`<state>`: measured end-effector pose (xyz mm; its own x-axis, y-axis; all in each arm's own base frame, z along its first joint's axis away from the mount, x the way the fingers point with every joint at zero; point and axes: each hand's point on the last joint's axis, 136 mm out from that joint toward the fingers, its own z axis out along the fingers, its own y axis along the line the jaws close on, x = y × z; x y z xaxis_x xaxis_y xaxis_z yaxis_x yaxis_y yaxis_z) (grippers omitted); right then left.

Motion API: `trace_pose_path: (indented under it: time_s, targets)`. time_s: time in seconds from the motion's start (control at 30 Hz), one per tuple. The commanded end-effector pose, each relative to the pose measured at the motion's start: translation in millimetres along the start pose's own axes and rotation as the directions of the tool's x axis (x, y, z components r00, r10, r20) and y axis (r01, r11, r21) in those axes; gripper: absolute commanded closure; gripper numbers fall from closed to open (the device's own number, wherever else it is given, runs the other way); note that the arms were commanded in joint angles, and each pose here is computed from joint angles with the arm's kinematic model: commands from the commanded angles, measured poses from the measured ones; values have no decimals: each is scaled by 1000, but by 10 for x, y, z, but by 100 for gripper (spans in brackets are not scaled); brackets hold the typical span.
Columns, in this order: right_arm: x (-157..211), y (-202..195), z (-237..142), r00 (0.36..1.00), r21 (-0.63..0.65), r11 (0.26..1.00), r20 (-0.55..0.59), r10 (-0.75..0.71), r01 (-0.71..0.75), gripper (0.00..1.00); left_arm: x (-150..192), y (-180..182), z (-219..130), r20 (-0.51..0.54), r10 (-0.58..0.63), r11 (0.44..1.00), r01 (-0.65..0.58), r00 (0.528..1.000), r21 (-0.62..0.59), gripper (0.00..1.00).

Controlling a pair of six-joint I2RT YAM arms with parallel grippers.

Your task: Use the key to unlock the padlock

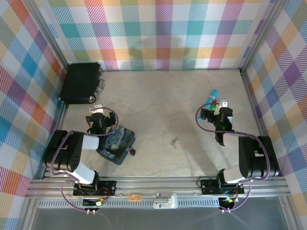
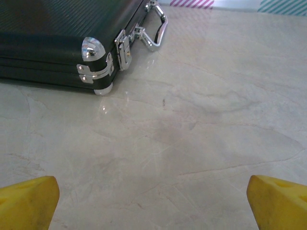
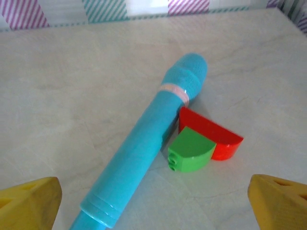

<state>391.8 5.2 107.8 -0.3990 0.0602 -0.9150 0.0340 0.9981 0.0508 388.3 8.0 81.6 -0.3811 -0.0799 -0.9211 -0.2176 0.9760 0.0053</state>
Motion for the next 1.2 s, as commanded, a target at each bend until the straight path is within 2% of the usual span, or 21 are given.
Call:
trace_pose_path:
  time_s: [0.0,0.13,0.27,0.37,0.43,0.6,0.73,0.8,0.87,1.03,1.17]
  targets:
    - [-230,11,-107,1000,22,1000,-10,18,-18,1,-339,9,-99,10,20,999,-20,1000,-39,0]
    - [-327,124,-248,986,-24,988,-71,150,-152,1,-702,95,-291,-37,-43,995,39,998,-89,1]
    - [-273,382,-400,943,-77,960,-224,246,-269,1,-769,108,-582,-239,-161,983,134,957,-126,0]
    - [-124,585,-517,903,-87,953,-354,244,-291,1,-563,28,-936,-448,-218,975,177,867,-133,1]
    - [-12,723,-592,873,-97,950,-430,229,-297,1,-459,-82,-1189,-534,-236,972,209,812,-112,0]
    - [248,1025,-761,812,-129,961,-569,130,-245,1,-215,-408,-1714,-621,-297,942,330,725,-65,0]
    - [345,1136,-813,759,-134,955,-641,119,-263,1,13,-596,-1904,-639,-350,917,390,685,-84,0]
    - [365,1097,-799,755,-116,963,-646,113,-244,1,89,-715,-1909,-638,-360,911,405,681,-82,0]
    - [357,1031,-785,761,-86,972,-639,115,-219,1,140,-775,-1872,-621,-357,917,387,698,-92,0]
    - [308,1096,-830,761,-129,965,-642,93,-226,1,226,-949,-1639,-594,-360,923,368,720,-113,0]
    - [309,1107,-873,765,-142,961,-638,94,-237,1,212,-1124,-1417,-561,-331,934,346,759,-84,0]
